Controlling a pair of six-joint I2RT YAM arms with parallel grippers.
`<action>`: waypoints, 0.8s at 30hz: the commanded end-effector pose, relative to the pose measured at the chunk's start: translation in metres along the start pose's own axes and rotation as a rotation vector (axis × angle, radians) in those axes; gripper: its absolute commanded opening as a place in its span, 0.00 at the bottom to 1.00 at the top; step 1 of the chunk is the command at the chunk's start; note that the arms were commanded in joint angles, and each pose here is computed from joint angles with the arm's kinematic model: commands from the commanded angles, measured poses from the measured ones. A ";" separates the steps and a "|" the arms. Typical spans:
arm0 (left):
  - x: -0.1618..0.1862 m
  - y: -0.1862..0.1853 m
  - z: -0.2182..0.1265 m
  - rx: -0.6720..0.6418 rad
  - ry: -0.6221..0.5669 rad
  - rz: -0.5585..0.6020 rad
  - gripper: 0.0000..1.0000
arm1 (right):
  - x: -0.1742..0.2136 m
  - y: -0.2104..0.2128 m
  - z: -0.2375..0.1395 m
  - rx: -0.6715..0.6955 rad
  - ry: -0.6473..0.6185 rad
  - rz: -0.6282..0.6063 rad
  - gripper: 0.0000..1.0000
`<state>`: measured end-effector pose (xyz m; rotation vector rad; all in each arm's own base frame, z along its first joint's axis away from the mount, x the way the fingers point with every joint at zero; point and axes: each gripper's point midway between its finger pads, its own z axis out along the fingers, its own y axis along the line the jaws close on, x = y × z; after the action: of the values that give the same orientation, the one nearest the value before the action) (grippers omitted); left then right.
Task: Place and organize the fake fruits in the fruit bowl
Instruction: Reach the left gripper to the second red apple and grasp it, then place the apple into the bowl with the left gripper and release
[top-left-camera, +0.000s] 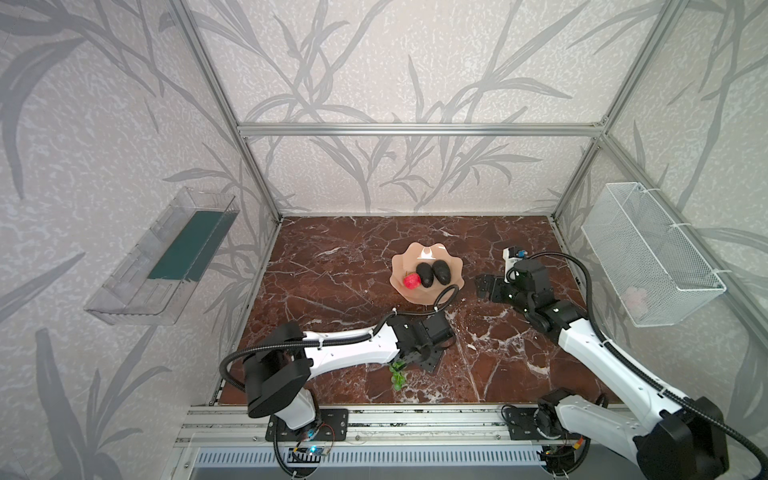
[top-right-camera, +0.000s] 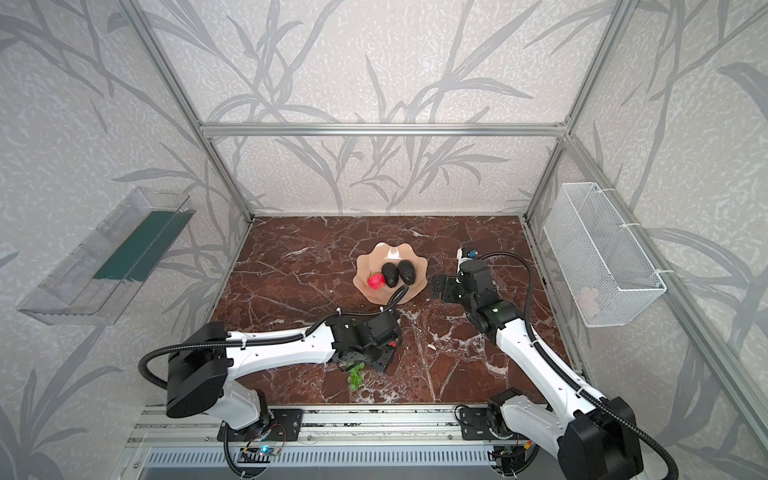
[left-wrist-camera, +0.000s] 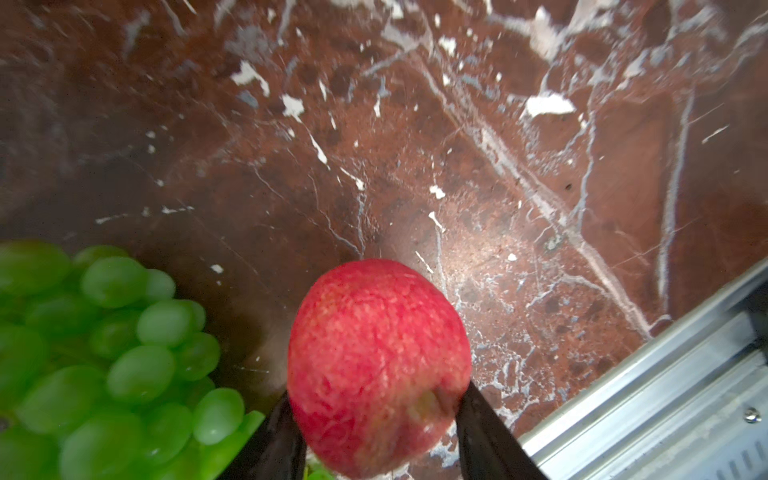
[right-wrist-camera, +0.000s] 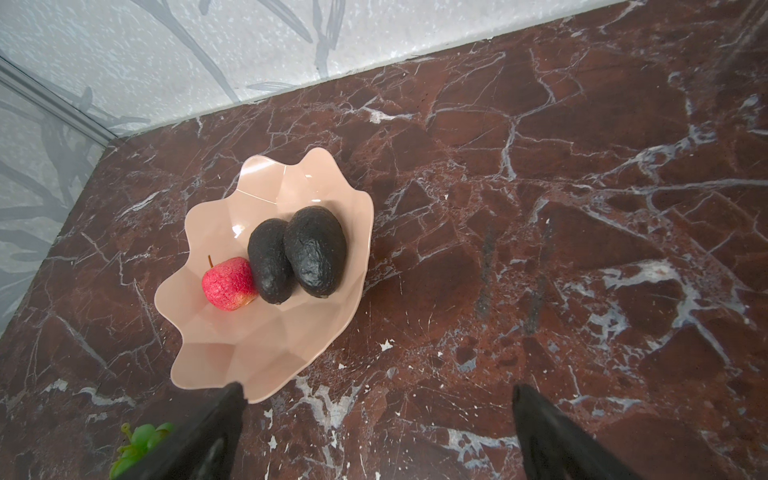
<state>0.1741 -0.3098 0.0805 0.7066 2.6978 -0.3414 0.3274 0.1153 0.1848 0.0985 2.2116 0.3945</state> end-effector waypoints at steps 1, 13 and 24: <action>-0.042 0.013 -0.034 0.023 -0.128 -0.047 0.54 | -0.008 -0.002 -0.008 0.001 -0.028 0.011 0.99; -0.136 0.065 -0.040 0.106 -0.235 -0.152 0.54 | -0.009 -0.005 -0.011 0.008 -0.028 0.005 0.99; -0.159 0.049 0.016 0.266 -0.113 -0.169 0.53 | -0.006 -0.006 -0.004 0.010 -0.008 0.008 0.99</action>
<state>0.3358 -0.3299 0.1198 0.4614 2.6218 -0.6737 0.3276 0.1079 0.1886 0.1197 2.2004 0.3872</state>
